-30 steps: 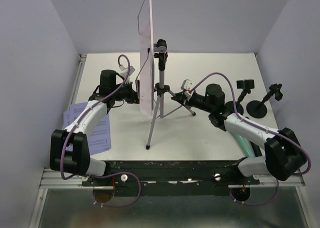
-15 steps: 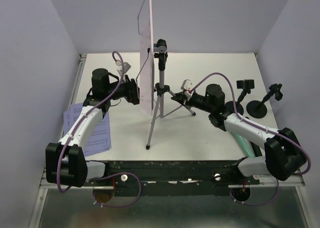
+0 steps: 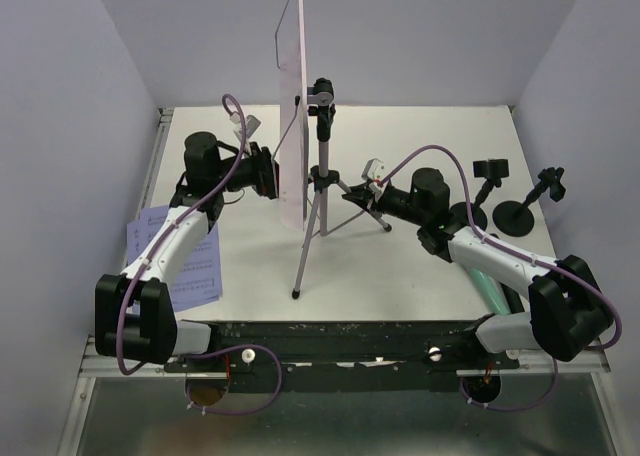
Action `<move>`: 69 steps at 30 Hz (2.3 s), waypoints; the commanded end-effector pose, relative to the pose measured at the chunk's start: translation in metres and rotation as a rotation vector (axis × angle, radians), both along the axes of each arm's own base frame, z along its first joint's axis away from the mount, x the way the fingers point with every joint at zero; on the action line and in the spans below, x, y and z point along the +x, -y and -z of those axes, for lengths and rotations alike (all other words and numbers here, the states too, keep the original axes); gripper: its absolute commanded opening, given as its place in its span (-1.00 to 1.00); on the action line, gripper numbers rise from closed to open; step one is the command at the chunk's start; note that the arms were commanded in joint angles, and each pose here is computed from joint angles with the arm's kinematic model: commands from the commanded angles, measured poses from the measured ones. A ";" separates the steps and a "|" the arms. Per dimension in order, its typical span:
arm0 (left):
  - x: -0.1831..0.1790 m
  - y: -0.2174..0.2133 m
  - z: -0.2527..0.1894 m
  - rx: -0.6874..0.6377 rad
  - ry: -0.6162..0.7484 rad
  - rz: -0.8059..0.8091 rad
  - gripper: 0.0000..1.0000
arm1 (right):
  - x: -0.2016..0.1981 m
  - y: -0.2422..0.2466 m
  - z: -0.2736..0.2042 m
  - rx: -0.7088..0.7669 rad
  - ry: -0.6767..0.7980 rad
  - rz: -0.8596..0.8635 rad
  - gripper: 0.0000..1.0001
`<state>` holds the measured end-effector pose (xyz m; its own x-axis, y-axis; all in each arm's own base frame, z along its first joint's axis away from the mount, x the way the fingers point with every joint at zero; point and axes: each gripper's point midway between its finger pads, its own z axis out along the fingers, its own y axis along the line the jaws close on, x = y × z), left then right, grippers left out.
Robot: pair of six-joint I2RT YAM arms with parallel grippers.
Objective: Pack up the instrument practice props
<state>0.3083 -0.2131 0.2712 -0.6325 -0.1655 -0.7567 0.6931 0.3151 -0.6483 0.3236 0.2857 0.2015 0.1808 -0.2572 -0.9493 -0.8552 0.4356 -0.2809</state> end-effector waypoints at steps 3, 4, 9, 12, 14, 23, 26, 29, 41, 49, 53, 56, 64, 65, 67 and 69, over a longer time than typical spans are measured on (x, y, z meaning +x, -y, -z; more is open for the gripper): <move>0.018 0.002 -0.017 -0.014 0.033 -0.051 0.93 | -0.048 0.030 0.123 -0.183 -0.481 0.050 -0.99; 0.021 0.002 -0.017 -0.014 0.032 -0.060 0.93 | -0.048 0.030 0.123 -0.183 -0.481 0.050 -0.99; 0.032 0.001 -0.019 -0.016 0.024 -0.082 0.92 | -0.049 0.031 0.125 -0.181 -0.481 0.051 -0.99; 0.035 0.000 -0.011 -0.002 0.010 -0.098 0.91 | -0.051 0.031 0.126 -0.180 -0.487 0.050 -1.00; 0.035 0.000 -0.004 0.006 0.002 -0.097 0.90 | -0.050 0.031 0.126 -0.180 -0.486 0.051 -0.99; 0.025 -0.003 0.032 0.061 -0.048 -0.087 0.89 | -0.051 0.032 0.128 -0.182 -0.492 0.055 -0.99; 0.018 -0.004 0.041 0.069 -0.068 -0.082 0.89 | -0.050 0.031 0.128 -0.181 -0.491 0.055 -0.99; 0.008 -0.004 0.038 0.065 -0.061 -0.067 0.89 | -0.051 0.031 0.128 -0.182 -0.490 0.053 -0.99; -0.014 0.002 -0.007 0.007 0.038 0.048 0.96 | -0.051 0.031 0.130 -0.183 -0.494 0.051 -1.00; 0.007 0.001 -0.019 -0.009 0.025 -0.035 0.96 | -0.051 0.031 0.130 -0.184 -0.491 0.053 -0.99; 0.020 -0.001 -0.019 -0.010 0.006 -0.086 0.96 | -0.051 0.031 0.130 -0.184 -0.494 0.052 -0.99; 0.027 -0.003 -0.011 0.007 -0.011 -0.122 0.95 | -0.051 0.031 0.130 -0.186 -0.496 0.050 -0.99; 0.031 -0.007 0.014 0.058 -0.048 -0.149 0.93 | -0.051 0.031 0.132 -0.189 -0.500 0.052 -0.99; 0.031 -0.007 0.019 0.064 -0.056 -0.151 0.93 | -0.051 0.031 0.131 -0.187 -0.497 0.052 -0.99; 0.030 -0.008 0.024 0.074 -0.062 -0.150 0.92 | -0.051 0.031 0.132 -0.189 -0.500 0.052 -0.99; 0.027 -0.007 0.027 0.081 -0.063 -0.138 0.92 | -0.051 0.031 0.132 -0.189 -0.500 0.052 -0.99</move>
<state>0.3349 -0.2080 0.2688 -0.6292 -0.2205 -0.7453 0.6308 0.4154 -0.6554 0.3241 0.2862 0.1982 0.1880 -0.2479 -0.9504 -0.8527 0.4390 -0.2831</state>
